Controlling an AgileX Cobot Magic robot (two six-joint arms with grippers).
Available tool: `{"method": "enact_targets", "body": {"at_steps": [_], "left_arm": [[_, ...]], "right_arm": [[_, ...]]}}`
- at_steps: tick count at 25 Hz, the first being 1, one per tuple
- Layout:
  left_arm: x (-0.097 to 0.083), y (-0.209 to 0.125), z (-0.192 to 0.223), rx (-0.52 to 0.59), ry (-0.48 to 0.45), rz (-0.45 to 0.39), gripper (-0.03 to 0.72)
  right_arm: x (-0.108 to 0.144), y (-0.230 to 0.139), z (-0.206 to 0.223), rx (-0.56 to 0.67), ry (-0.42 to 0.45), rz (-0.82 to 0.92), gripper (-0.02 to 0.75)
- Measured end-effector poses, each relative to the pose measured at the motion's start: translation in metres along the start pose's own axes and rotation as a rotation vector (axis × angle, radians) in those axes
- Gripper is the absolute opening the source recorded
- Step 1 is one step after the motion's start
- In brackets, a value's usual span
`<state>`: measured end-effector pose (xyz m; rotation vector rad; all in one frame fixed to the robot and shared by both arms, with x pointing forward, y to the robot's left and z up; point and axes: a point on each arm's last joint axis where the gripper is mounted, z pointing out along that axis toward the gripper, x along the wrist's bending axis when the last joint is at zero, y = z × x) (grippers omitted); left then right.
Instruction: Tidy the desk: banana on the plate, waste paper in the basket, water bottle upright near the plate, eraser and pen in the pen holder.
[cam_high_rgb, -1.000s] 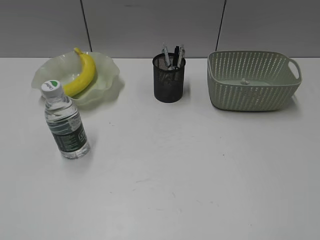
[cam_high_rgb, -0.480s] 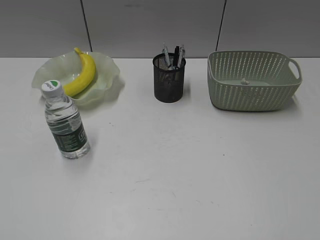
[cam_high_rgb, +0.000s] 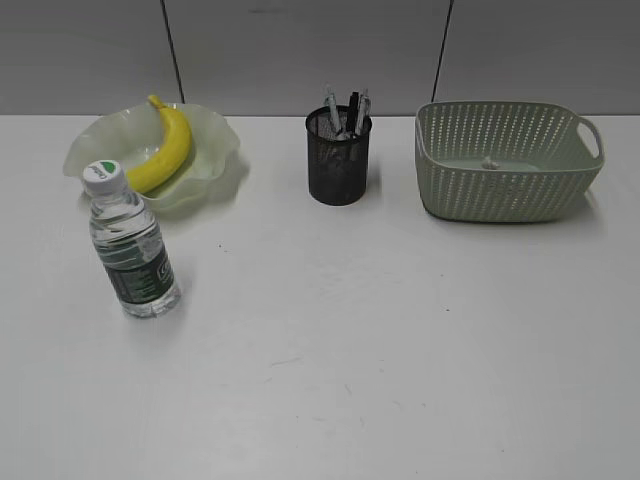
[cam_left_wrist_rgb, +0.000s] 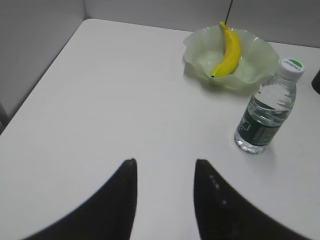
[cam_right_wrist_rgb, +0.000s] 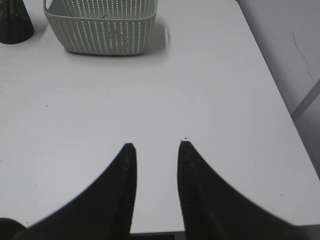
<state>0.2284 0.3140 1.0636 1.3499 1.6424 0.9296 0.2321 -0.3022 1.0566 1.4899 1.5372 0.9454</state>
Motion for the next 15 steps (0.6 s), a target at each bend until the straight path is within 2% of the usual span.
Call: {"method": "enact_targets", "body": {"at_steps": [15], "left_arm": [[0.0, 0.0, 0.0, 0.0, 0.0, 0.0, 0.288]], "right_arm": [[0.0, 0.0, 0.0, 0.0, 0.0, 0.0, 0.241]]}}
